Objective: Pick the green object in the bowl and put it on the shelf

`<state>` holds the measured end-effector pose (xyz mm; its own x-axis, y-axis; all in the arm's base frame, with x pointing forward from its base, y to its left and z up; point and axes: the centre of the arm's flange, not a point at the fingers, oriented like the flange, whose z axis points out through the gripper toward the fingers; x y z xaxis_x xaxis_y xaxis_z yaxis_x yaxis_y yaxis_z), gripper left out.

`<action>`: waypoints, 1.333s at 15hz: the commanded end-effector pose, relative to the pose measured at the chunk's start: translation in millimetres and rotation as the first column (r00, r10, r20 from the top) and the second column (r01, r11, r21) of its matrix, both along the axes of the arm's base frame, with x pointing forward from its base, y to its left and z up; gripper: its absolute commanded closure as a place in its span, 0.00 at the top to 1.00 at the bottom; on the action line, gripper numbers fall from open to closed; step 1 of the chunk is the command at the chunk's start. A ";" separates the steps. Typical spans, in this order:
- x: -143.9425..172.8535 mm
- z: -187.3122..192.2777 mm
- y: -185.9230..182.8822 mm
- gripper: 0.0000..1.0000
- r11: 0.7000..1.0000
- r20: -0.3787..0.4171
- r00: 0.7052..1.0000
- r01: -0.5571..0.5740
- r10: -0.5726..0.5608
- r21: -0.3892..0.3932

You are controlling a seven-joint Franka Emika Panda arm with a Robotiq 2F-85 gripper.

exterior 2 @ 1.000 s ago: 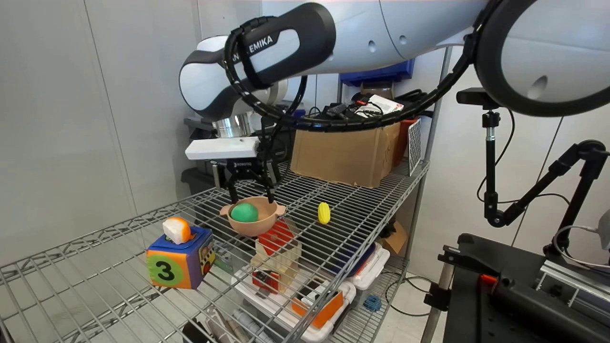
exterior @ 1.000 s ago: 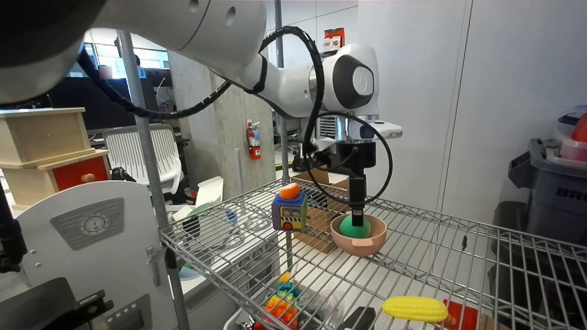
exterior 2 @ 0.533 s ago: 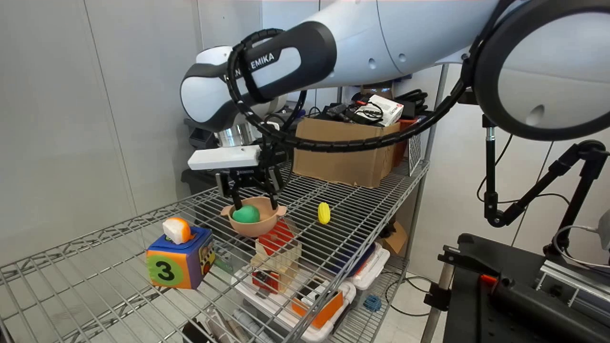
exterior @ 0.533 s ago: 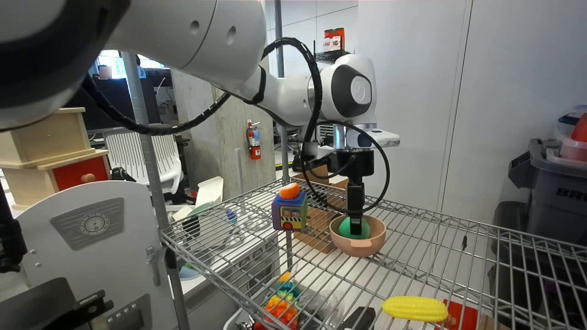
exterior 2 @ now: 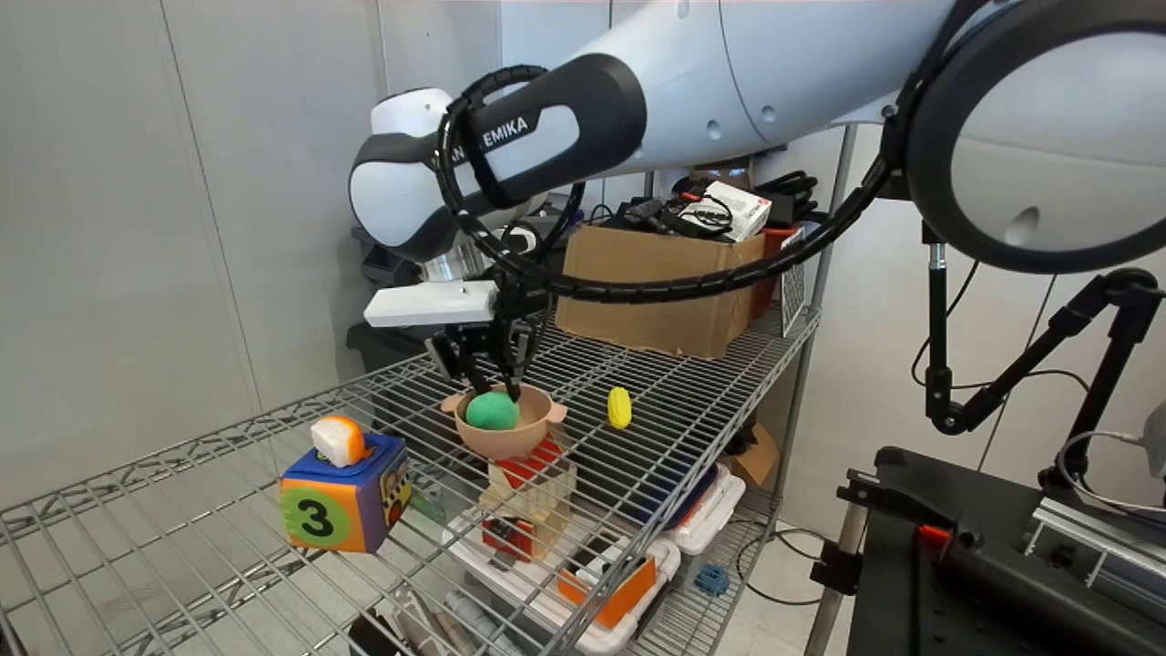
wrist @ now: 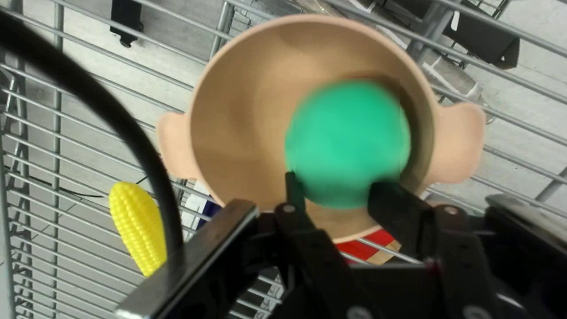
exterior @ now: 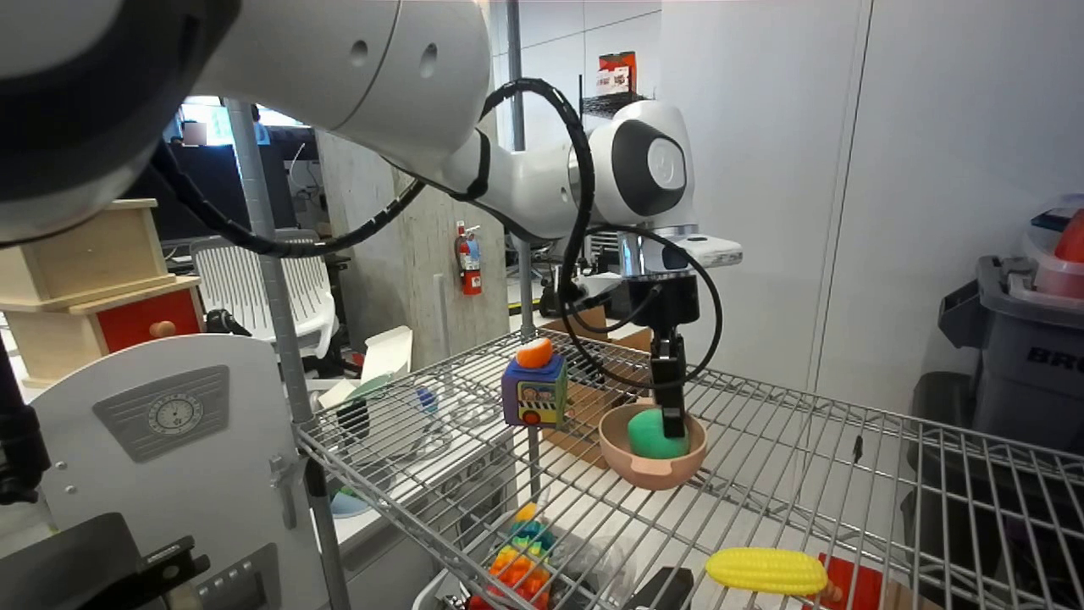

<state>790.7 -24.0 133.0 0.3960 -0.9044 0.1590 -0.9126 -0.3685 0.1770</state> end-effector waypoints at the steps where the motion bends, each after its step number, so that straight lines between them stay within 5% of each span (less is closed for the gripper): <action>1: 74.5 -10.7 -1.1 0.14 0.998 0.018 1.000 0.016 -0.015 -0.061; 4: 74.9 -10.6 -3.7 0.00 0.996 0.021 1.000 0.023 -0.022 -0.081; 13: 73.6 22.6 36.1 0.02 0.993 0.026 0.999 -0.043 0.040 0.106; 20: 79.8 107.2 74.6 0.02 0.976 0.118 0.984 -0.149 0.131 0.160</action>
<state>806.1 38.2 205.1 0.4718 -0.8777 0.0843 -0.8817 -0.4702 0.0391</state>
